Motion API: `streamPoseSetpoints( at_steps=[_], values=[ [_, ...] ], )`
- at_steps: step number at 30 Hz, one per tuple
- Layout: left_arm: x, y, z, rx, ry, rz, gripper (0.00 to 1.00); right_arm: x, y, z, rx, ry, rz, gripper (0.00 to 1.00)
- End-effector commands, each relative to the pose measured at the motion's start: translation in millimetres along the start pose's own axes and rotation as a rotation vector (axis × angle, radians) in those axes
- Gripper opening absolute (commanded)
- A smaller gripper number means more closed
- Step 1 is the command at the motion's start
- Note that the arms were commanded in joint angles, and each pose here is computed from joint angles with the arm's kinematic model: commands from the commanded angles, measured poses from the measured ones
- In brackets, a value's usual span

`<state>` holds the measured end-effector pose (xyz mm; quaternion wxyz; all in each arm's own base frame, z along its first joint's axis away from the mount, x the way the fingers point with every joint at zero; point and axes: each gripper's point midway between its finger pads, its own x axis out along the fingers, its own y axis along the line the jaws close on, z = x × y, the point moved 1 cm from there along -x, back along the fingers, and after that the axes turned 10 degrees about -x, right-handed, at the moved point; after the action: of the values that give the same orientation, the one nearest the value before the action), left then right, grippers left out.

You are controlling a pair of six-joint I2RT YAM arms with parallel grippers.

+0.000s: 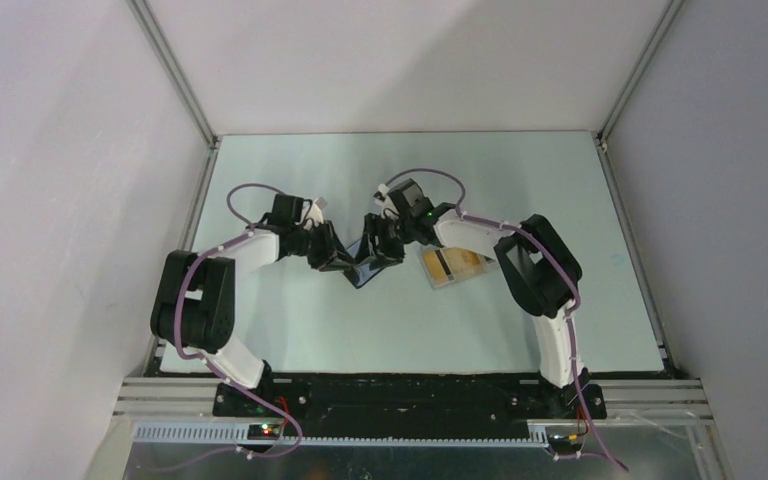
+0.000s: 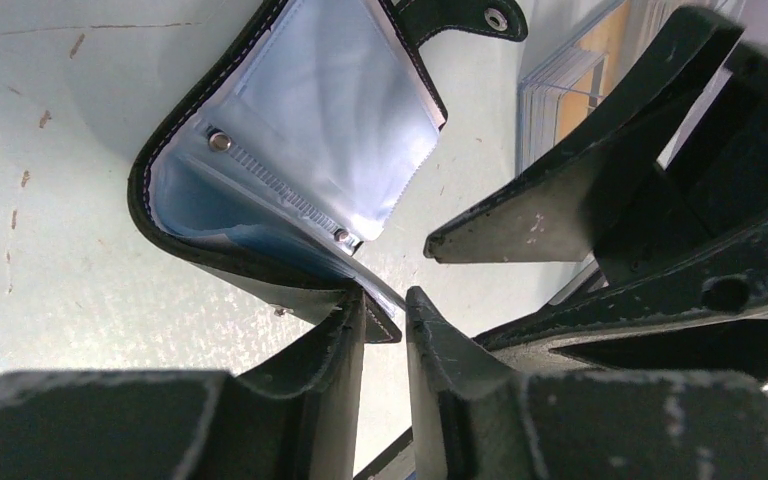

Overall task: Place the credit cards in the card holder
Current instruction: Turn over the card slot in the card holder.

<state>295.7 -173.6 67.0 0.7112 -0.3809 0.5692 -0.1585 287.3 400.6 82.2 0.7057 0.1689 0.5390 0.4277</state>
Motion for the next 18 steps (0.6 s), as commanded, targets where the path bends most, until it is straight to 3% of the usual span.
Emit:
streamPoseSetpoints(
  at_steps=[1, 9, 15, 18],
  values=[
    [2, 1, 12, 0.031, -0.041, 0.017, 0.28, 8, 2, 15, -0.035, 0.006, -0.045, 0.56],
    [4, 3, 11, 0.028, -0.037, 0.021, 0.28, 9, -3, 12, -0.070, 0.043, -0.086, 0.51],
    [4, 4, 11, 0.027, -0.033, 0.022, 0.28, 6, -3, 3, -0.100, 0.056, -0.071, 0.30],
    [5, 5, 11, 0.024, -0.031, 0.024, 0.28, 3, -2, 0, -0.114, 0.048, -0.064, 0.31]
  ],
)
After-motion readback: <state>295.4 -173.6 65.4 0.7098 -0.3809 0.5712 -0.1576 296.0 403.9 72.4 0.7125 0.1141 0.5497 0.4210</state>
